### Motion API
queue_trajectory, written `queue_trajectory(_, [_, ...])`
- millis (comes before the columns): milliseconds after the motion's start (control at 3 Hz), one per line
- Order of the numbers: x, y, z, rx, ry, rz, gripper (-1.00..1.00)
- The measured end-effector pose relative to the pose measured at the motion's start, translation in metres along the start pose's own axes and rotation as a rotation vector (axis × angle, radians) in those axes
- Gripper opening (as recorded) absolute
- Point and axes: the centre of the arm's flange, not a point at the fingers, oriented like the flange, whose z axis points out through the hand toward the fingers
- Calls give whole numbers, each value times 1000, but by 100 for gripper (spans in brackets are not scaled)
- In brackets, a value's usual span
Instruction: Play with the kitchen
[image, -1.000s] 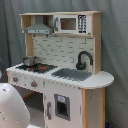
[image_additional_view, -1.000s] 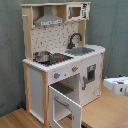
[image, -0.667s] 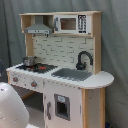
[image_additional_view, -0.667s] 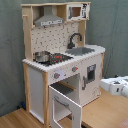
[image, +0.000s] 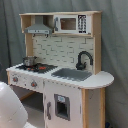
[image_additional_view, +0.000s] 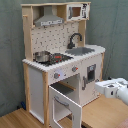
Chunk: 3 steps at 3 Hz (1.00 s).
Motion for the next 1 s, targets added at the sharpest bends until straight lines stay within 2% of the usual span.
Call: queue_trajectory(1000, [28,-42,-12,-45,4,17,100])
